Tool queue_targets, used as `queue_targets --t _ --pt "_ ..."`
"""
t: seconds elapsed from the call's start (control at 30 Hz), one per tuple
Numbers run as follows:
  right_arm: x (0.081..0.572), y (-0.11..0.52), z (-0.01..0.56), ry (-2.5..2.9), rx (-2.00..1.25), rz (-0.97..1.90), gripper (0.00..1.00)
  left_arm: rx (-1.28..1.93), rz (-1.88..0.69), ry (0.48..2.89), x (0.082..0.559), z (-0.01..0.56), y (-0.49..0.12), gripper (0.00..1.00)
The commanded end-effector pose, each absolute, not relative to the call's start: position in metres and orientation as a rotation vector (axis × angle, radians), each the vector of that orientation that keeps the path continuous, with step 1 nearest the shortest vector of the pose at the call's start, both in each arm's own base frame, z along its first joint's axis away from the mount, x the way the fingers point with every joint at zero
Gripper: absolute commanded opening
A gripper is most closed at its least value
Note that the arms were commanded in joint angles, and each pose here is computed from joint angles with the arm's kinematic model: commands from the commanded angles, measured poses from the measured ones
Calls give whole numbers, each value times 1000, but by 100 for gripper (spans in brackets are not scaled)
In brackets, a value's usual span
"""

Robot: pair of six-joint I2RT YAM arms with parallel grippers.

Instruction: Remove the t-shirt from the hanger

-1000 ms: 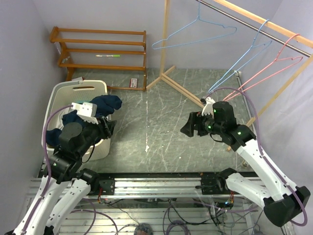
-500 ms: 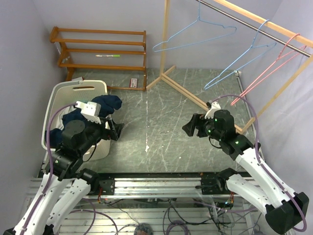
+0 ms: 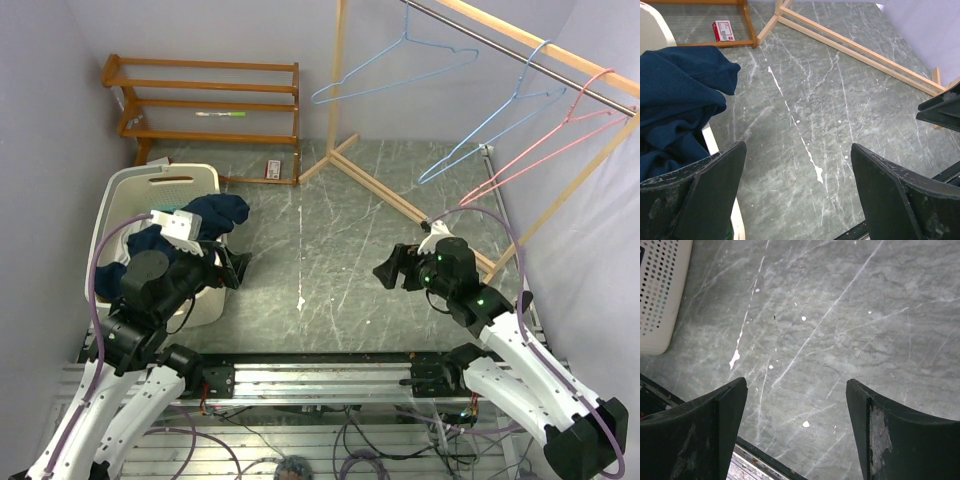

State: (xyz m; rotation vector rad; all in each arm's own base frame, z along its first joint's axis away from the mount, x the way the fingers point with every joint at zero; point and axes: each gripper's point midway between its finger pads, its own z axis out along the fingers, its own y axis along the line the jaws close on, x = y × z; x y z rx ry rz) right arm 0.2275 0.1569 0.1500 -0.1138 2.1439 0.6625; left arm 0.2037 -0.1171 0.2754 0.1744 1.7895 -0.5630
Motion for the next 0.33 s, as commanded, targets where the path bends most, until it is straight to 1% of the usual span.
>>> queue_targets --t 0.0,0.1,0.3 --pt "230 157 154 2101 -113 667 79 174 -581 1778 202 277 -120 96" --pt "228 157 158 2074 -133 675 75 176 -586 1775 201 278 -120 95" --pt "227 156 166 2045 -137 680 76 192 -592 1789 201 275 -124 95"
